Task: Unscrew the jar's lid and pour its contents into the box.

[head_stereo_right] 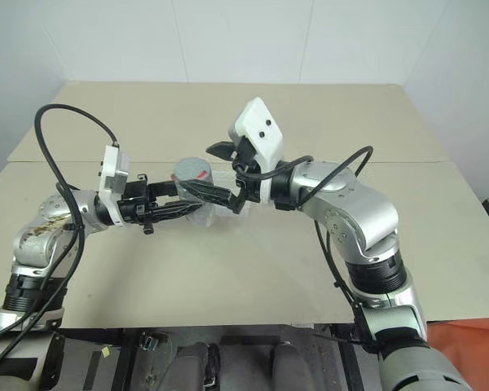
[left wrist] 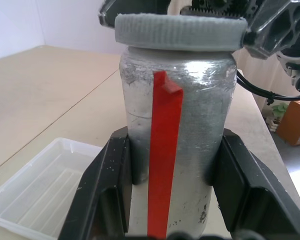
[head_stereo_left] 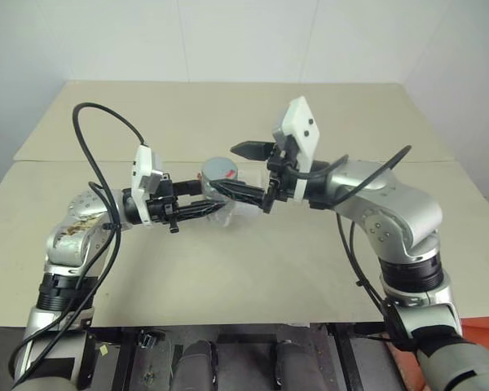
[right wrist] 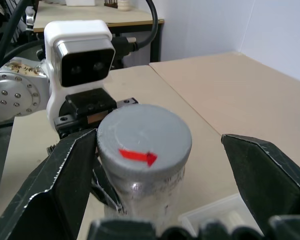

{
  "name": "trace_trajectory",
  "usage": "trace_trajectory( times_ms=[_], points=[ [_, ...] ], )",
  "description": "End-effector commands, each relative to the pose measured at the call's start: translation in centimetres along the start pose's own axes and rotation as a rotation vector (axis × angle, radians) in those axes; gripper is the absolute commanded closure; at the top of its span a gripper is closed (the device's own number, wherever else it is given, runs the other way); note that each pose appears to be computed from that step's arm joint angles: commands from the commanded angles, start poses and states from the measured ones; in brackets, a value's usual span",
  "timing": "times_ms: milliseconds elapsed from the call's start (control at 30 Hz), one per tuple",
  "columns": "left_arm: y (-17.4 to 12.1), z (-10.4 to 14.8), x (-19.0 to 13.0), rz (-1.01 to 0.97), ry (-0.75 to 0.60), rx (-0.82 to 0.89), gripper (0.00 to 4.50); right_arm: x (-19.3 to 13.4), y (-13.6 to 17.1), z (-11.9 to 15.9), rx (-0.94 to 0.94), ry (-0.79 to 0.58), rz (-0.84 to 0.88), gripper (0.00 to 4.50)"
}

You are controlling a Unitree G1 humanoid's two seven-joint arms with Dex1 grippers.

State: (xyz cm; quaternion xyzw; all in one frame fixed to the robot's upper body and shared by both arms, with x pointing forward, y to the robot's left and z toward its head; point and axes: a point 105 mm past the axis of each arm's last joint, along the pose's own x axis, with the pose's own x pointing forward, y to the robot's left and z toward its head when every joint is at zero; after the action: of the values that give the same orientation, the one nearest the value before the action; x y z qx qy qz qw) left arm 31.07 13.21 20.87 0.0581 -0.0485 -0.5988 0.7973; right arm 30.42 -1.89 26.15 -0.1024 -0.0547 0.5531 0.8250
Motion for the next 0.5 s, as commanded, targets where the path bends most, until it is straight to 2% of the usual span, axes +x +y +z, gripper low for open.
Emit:
trace_trajectory(
  times_ms=[33, 500],
  points=[
    [-0.5, 1.8, -0.5, -0.027, -0.036, 0.06, 2.63, -1.5, -2.2, 0.4, -0.021, -0.002, -0.105, 0.03],
    [-0.7, 1.9, -0.8, -0.032, -0.033, 0.065, 2.63, -3.7, -4.1, 0.2, -0.03, 0.019, -0.168, 0.03]
  ],
)
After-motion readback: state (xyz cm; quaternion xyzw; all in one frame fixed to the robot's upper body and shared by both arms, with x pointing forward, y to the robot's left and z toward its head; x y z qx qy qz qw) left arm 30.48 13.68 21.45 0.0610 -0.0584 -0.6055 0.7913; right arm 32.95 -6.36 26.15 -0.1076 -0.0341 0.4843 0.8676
